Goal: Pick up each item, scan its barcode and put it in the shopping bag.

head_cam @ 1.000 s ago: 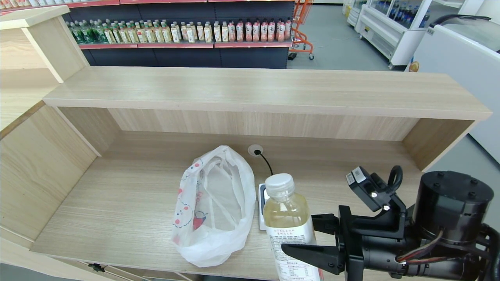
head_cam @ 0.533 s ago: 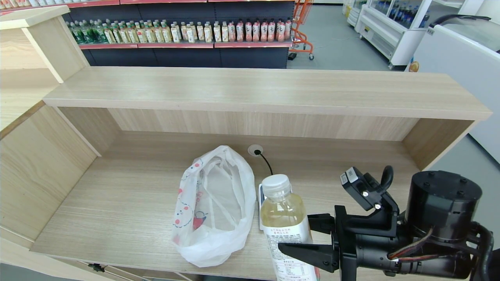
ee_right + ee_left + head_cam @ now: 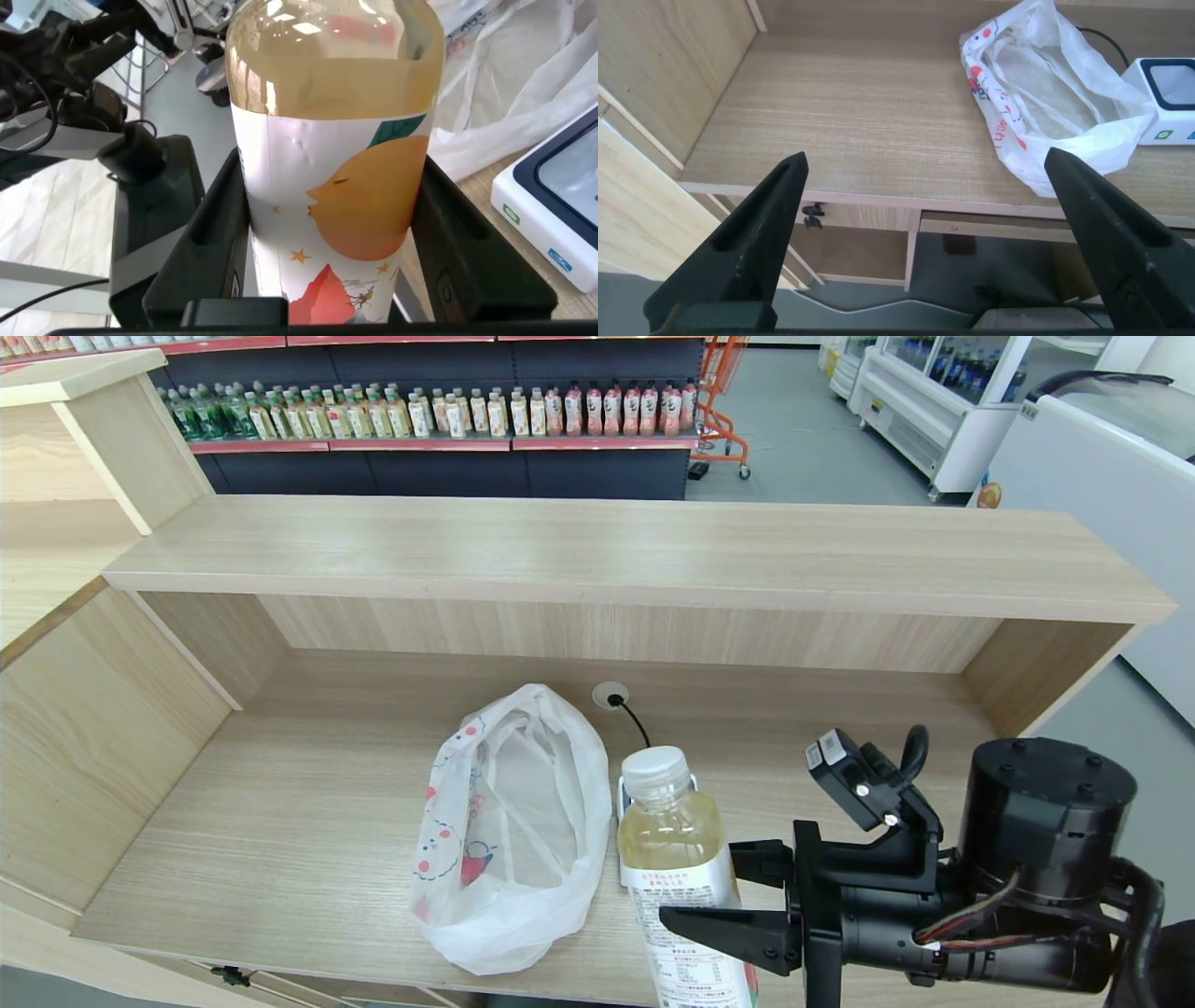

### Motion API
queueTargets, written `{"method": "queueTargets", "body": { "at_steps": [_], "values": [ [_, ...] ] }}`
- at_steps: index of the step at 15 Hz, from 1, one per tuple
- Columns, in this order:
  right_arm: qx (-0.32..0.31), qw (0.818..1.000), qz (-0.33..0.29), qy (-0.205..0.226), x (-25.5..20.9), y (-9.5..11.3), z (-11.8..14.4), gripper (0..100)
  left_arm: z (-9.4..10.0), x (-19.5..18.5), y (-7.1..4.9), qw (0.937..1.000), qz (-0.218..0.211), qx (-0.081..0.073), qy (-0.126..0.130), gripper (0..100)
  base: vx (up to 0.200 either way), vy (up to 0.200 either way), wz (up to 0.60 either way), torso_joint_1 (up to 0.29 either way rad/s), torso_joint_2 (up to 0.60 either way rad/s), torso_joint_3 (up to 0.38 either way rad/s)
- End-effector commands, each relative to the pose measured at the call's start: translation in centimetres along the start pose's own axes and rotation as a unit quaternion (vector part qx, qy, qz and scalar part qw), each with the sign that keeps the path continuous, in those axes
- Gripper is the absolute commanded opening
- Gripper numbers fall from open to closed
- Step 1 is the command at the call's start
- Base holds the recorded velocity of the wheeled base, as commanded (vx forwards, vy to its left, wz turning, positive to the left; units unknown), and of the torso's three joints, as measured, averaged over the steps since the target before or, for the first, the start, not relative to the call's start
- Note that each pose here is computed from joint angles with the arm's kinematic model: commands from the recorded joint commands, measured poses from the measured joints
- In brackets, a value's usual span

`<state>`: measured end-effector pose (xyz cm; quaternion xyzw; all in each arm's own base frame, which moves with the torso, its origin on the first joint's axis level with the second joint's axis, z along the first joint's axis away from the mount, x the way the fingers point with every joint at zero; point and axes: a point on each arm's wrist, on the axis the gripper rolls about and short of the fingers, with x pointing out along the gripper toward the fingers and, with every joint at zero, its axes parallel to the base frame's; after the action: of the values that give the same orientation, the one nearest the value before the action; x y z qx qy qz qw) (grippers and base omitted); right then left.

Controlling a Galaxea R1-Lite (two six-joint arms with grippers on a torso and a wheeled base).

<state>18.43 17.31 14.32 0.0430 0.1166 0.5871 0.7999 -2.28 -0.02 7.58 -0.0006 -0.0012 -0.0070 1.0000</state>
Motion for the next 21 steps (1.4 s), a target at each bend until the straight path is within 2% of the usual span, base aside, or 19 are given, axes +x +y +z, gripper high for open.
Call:
{"method": "queueTargets", "body": {
  "at_steps": [1, 10, 11, 12, 14, 15, 17, 19, 21],
  "values": [
    [-0.001, 1.0, -0.001, -0.001, 0.1, -0.2, 0.1, 0, 0.0, 0.0, 0.0, 1.0, 0.0, 0.0, 0.0, 100, 0.0, 0.0, 0.0, 0.0, 0.0, 0.0],
    [-0.007, 1.0, -0.009, -0.006, -0.3, -0.5, 0.3, 0, 0.0, 0.0, 0.0, 1.0, 0.0, 0.0, 0.0, 100, 0.0, 0.0, 0.0, 0.0, 0.0, 0.0],
    [-0.014, 1.0, -0.013, -0.012, -0.5, -0.6, 0.6, 0, 0.0, 0.0, 0.0, 1.0, 0.0, 0.0, 0.0, 100, 0.0, 0.0, 0.0, 0.0, 0.0, 0.0],
    [-0.072, 0.997, -0.03, -0.027, -1.3, -0.9, 1.5, 0, 0.0, 0.0, 0.0, 1.0, 0.0, 0.0, 0.0, 100, 0.0, 0.0, 0.0, 0.0, 0.0, 0.0],
    [-0.216, 0.971, -0.099, -0.021, -3.5, -3.1, 2.3, 0, 0.0, 0.0, 0.0, 1.0, 0.0, 0.0, 0.0, 100, 0.0, 0.0, 0.0, 0.0, 0.0, 0.0],
    [-0.258, 0.958, -0.126, -0.017, -4.1, -4.1, 2.5, 0, 0.0, 0.0, 0.0, 1.0, 0.0, 0.0, 0.0, 100, 0.0, 0.0, 0.0, 0.0, 0.0, 0.0],
    [-0.316, 0.933, -0.172, -0.013, -4.7, -5.6, 3.4, 0, 0.0, 0.0, 0.0, 1.0, 0.0, 0.0, 0.0, 100, 0.0, 0.0, 0.0, 0.0, 0.0, 0.0],
    [-0.357, 0.912, -0.2, -0.016, -4.5, -6.3, 4.4, 0, 0.0, 0.0, 0.0, 1.0, -0.001, 0.0, 0.0, 100, 0.0, 0.0, 0.0, 0.0, 0.0, 0.0],
    [-0.414, 0.884, -0.217, -0.02, -4.1, -6.8, 5.5, 0, 0.0, 0.0, 0.0, 1.0, 0.0, 0.0, 0.0, 100, 0.0, 0.0, 0.0, 0.0, 0.0, 0.0]
  ]
}}
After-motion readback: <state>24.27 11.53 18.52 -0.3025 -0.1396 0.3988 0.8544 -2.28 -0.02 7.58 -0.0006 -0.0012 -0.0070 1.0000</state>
